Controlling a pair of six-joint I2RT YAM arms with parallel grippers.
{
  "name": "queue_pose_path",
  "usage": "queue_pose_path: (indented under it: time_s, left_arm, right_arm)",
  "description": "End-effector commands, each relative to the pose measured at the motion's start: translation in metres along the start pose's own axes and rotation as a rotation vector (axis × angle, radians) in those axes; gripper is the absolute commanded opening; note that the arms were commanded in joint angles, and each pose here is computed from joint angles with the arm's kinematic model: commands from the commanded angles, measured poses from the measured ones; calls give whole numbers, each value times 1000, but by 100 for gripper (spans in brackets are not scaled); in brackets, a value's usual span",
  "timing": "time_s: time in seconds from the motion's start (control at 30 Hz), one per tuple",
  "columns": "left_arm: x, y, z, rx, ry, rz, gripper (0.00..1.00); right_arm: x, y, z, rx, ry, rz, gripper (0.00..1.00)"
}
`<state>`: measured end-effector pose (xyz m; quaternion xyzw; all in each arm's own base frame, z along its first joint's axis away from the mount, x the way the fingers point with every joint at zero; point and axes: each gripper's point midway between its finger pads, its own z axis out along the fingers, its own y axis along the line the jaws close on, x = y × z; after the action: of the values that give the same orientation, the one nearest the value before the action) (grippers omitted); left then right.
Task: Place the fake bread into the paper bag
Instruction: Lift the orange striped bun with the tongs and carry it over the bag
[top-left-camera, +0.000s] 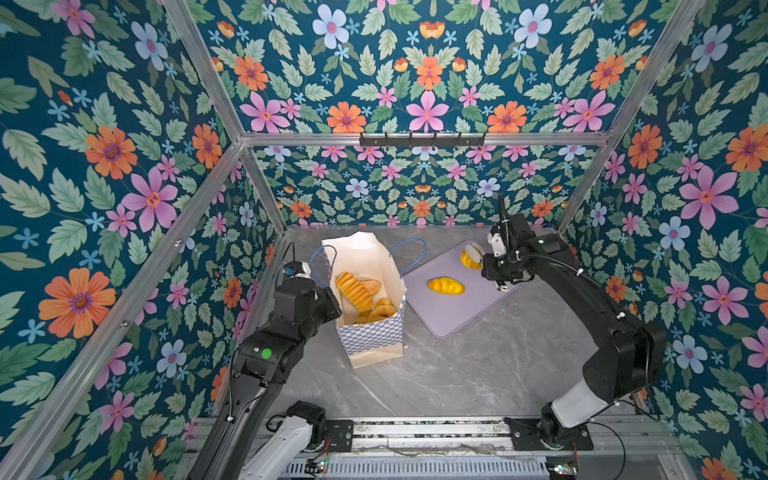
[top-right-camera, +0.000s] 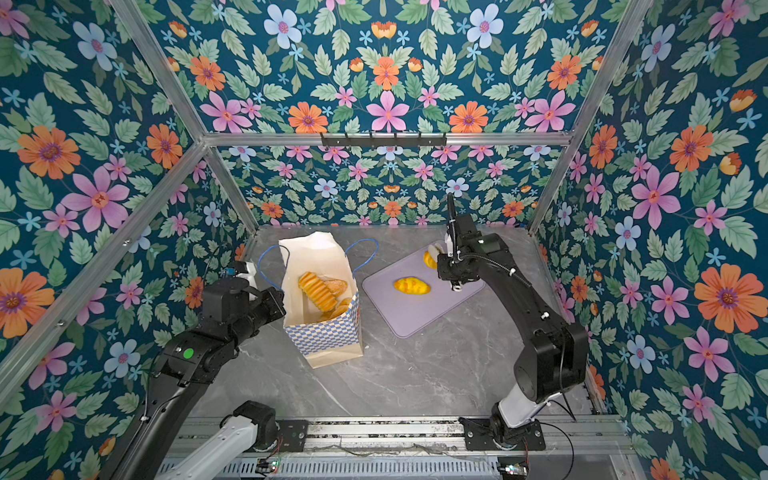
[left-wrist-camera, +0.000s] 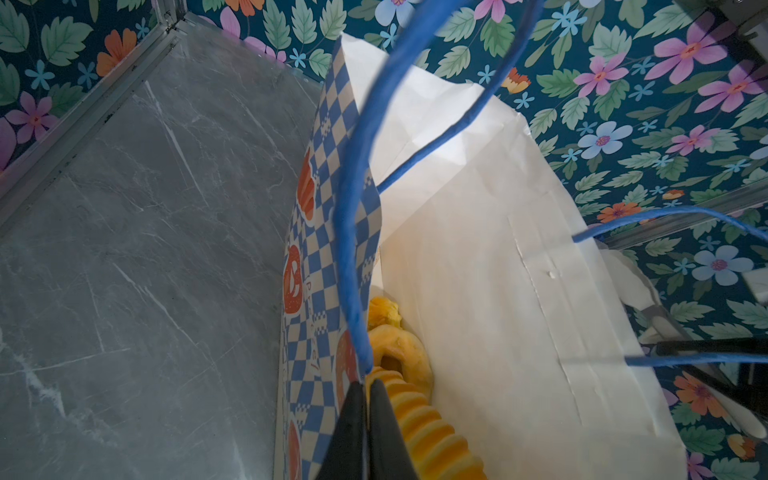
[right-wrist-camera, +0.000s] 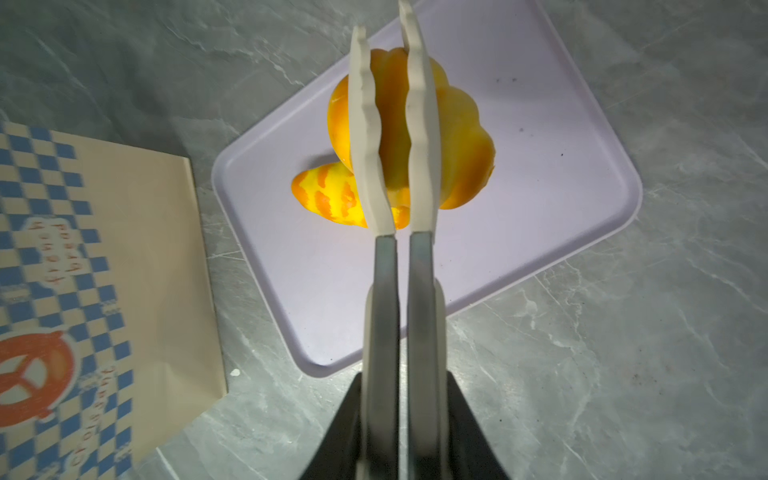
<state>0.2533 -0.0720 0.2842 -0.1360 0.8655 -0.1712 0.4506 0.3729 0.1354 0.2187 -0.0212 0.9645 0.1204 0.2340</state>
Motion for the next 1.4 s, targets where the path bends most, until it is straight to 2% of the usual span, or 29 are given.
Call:
queue_pose_path:
  time_s: [0.0,0.13,0.53,1.03,1.37]
  left_arm:
    - [-4,0,-4,-4,-7,3,16]
    - [-4,1,-5,-17,-2,7,24]
    - [9,5,6,-33,55,15,30]
    - [11,2,8,-13,60,12,11]
    - [10,1,7,-5,53,6,7]
  right_arm:
    - [-2,8,-14,-39,-19,7,24]
    - [-6,14,-34,-71,-55,12,25]
    - [-21,45,-106,-181,-198,-6,26]
    - [-26,89,-158,-296,-287,-71,26]
    - [-20,135,-189,-431,-330,-134,26]
